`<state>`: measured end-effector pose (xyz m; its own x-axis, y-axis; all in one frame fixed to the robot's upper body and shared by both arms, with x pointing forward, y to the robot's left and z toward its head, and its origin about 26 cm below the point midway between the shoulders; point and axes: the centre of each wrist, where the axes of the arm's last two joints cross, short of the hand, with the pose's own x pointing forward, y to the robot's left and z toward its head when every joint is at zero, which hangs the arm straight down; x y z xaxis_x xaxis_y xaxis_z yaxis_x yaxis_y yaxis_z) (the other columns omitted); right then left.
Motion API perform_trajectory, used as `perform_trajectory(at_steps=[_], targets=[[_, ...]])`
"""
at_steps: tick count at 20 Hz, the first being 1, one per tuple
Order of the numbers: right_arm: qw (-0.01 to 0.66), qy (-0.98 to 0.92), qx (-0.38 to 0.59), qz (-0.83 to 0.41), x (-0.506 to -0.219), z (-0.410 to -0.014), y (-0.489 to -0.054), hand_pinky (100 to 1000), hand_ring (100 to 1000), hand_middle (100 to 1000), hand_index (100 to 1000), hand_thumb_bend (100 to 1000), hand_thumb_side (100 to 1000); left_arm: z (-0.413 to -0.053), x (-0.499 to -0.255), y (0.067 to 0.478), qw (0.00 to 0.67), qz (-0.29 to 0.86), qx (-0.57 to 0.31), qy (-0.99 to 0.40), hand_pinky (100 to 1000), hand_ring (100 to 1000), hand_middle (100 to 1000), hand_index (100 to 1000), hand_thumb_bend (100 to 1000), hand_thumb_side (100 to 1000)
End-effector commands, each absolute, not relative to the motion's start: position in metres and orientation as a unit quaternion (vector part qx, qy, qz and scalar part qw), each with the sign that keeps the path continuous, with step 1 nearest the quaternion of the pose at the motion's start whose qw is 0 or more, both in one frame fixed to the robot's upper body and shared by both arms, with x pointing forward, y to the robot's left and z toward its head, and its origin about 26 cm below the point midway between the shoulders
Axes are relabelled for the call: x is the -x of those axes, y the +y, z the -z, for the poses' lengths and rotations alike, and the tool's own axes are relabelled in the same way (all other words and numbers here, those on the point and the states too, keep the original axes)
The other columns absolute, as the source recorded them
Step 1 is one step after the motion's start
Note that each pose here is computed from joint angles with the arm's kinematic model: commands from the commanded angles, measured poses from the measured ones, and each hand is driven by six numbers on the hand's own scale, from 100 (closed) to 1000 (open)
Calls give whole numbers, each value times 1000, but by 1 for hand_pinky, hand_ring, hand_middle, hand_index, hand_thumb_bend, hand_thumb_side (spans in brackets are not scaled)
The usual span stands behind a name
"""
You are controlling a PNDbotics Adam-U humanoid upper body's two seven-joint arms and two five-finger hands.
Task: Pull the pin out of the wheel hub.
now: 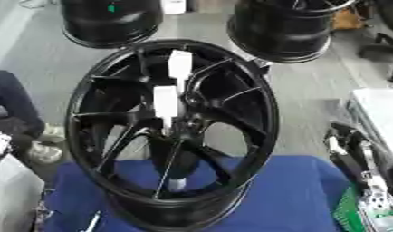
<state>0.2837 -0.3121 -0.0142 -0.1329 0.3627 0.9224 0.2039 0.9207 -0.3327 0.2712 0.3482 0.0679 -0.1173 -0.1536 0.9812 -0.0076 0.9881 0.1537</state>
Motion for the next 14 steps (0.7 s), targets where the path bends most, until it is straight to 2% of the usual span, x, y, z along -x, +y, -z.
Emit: perform_trajectory(at_steps=[1, 10, 14], targets=[[618, -759, 193, -69, -286, 5, -314, 701, 618, 607, 784, 100, 526, -77, -273, 349, 650, 59, -57, -756, 680, 581, 582, 680, 525, 539], [619, -758, 194, -68, -286, 5, -315, 701, 617, 607, 785, 100, 522, -86, -274, 355, 638, 69, -71, -763, 682, 583, 583, 681, 526, 532], [618, -757, 198, -70, -286, 5, -317, 701, 617, 607, 785, 100, 521, -126, -283, 377, 587, 120, -113, -793, 684, 586, 589, 686, 517, 505]])
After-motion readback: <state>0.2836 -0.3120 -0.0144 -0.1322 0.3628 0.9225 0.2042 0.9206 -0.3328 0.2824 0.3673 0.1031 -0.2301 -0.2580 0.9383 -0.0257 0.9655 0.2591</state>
